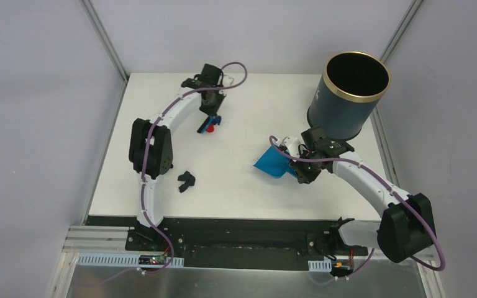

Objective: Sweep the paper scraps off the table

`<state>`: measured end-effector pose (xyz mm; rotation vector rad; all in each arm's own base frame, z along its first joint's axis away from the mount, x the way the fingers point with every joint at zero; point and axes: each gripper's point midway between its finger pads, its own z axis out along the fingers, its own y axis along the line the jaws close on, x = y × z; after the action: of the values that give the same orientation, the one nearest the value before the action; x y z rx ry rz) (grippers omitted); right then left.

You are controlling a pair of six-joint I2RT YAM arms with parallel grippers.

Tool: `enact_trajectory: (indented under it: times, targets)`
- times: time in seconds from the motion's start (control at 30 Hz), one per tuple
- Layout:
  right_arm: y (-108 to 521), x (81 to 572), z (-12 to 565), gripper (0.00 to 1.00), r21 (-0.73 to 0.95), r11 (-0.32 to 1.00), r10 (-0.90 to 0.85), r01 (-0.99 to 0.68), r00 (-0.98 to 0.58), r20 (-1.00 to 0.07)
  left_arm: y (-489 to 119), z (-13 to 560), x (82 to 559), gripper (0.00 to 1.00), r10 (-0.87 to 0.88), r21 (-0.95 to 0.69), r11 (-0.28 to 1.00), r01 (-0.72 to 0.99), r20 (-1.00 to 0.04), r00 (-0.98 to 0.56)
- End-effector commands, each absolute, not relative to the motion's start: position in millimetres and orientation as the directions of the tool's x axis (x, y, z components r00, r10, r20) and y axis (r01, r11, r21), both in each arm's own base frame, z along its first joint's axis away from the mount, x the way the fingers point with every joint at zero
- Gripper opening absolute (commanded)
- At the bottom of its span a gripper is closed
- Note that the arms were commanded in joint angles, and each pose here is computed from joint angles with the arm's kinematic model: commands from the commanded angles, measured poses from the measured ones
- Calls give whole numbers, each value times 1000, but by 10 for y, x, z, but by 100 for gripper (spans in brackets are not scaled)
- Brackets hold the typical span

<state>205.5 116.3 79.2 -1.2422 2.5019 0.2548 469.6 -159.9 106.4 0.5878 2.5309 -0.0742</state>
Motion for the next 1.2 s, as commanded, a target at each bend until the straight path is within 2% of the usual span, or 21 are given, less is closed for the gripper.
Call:
enact_trajectory:
  times: [0.0, 0.17, 0.23, 0.5, 0.6, 0.87, 1.03, 1.17]
  targets:
    - [1171, 2087, 773, 0, -4, 609, -735, -793, -562, -379, -2215, 1066, 4149, 0, 497, -54, 815, 577, -447, -744]
    - [1111, 2130, 756, 0, -35, 624, -736, -781, -572, -363, -2534, 1363, 3935, 0, 449, -188, 798, 572, -447, -774]
    - [1110, 2135, 755, 0, -38, 624, -737, -781, -571, -362, -2542, 1564, 3968, 0, 432, -183, 803, 567, -477, -765]
    - [1061, 2152, 694, 0, -54, 629, -744, -776, -579, -333, -2034, 2280, 4394, 0, 445, 156, 880, 449, -601, -663]
    - [1050, 2169, 695, 0, -64, 631, -744, -773, -580, -331, -1775, 2352, 4642, 0, 516, 345, 857, 383, -583, -628]
    - [983, 2186, 621, 0, -89, 632, -754, -770, -585, -299, -1580, 2325, 5405, 0, 692, 654, 697, 293, -508, -513]
    - [968, 2217, 621, 0, -108, 631, -757, -768, -580, -300, -1564, 2135, 5788, 0, 698, 675, 692, 256, -535, -477]
    - [955, 2222, 621, 0, -114, 632, -758, -767, -579, -301, -1507, 1987, 6114, 0, 739, 736, 642, 216, -519, -429]
